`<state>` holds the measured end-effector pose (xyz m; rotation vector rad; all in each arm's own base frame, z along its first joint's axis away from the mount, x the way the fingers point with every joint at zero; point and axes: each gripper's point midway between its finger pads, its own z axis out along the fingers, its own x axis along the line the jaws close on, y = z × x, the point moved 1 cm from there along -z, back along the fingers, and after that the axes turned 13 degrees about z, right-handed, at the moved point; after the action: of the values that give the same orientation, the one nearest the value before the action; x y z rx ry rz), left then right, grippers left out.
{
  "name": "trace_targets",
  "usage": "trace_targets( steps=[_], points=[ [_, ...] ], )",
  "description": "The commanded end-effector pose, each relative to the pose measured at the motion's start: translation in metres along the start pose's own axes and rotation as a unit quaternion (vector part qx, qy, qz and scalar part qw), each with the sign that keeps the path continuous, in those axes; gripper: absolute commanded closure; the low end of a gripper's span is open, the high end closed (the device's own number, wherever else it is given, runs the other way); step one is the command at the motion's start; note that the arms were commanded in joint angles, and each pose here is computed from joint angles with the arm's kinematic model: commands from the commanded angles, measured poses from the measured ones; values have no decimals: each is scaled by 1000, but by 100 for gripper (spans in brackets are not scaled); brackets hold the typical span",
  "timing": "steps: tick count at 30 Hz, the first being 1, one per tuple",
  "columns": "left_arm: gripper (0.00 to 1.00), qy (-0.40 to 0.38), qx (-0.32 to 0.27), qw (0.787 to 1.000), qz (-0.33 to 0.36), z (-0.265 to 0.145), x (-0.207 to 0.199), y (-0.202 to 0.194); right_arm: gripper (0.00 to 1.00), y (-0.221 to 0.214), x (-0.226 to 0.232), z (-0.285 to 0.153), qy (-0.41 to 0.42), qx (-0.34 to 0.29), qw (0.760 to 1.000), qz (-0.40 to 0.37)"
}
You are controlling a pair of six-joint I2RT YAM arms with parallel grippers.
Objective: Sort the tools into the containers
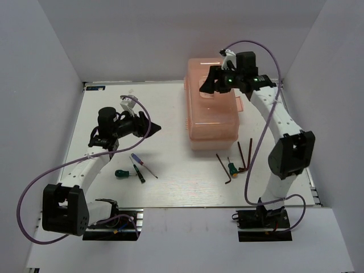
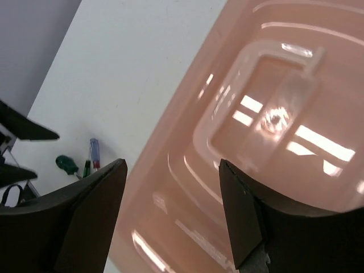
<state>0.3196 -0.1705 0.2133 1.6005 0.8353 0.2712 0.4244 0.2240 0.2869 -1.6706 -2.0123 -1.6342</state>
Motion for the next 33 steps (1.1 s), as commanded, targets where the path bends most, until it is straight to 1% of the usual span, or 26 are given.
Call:
trace_targets(
  steps=[1, 2, 4, 5, 6, 8, 10, 11, 12, 16, 20, 22, 24, 27, 28, 30, 31, 32, 33],
  points=[
    [23, -27, -16, 999, 21, 1, -8, 12, 28, 38, 35, 7, 2, -47, 999, -15],
    [23, -27, -16, 999, 26, 1, -8, 11, 28, 39, 28, 21, -15, -48, 999, -15],
    [23, -27, -13, 999, 23, 2, -6, 9, 30, 37, 25, 36, -29, -43, 999, -16],
    [23, -27, -13, 999, 23, 2, -6, 9, 30, 41, 20, 39, -54, -54, 997, -15],
    [23, -27, -13, 999, 23, 2, -6, 9, 32, 38, 19, 44, -63, -51, 997, -11],
    [23, -27, -13, 999, 23, 4, -5, 8, 32, 33, 6, 56, -92, -46, 995, 1],
    [23, -27, -9, 1000, 14, 5, -4, 6, 33, 30, -1, 58, -112, -48, 993, 8],
    [23, -27, -13, 999, 13, 6, -4, 8, 33, 21, -8, 65, -126, -37, 991, 17],
    [24, -27, -12, 999, 12, 7, -3, 9, 33, 22, -12, 65, -145, -45, 988, 16],
    [26, -43, -19, 999, 6, 14, -5, 15, 33, 15, -19, 70, -168, -42, 985, 21],
    [26, -48, -19, 999, 3, 19, -7, 16, 33, 10, -23, 71, -174, -39, 984, 30],
    [26, -54, -27, 998, 13, 21, -11, 25, 33, 6, -26, 74, -180, -33, 983, 33],
    [26, -54, -27, 998, 9, 23, -10, 27, 33, 1, -26, 75, -173, -23, 983, 47],
    [27, -61, -38, 997, 18, 31, -13, 40, 38, -14, -25, 82, -150, 4, 986, 73],
    [28, -65, -35, 997, 12, 34, -15, 40, 40, -19, -19, 84, -131, 17, 988, 78],
    [28, -71, -45, 996, 18, 38, -18, 51, 44, -24, -19, 85, -124, 26, 988, 89],
    [28, -77, -47, 996, 22, 40, -23, 55, 46, -21, -12, 84, -106, 25, 990, 92],
    [28, -78, -49, 995, 25, 44, -24, 57, 49, -21, -13, 83, -105, 27, 989, 96],
    [28, -78, -51, 995, 27, 47, -22, 62, 51, -18, -7, 82, -98, 23, 990, 94]
  ],
)
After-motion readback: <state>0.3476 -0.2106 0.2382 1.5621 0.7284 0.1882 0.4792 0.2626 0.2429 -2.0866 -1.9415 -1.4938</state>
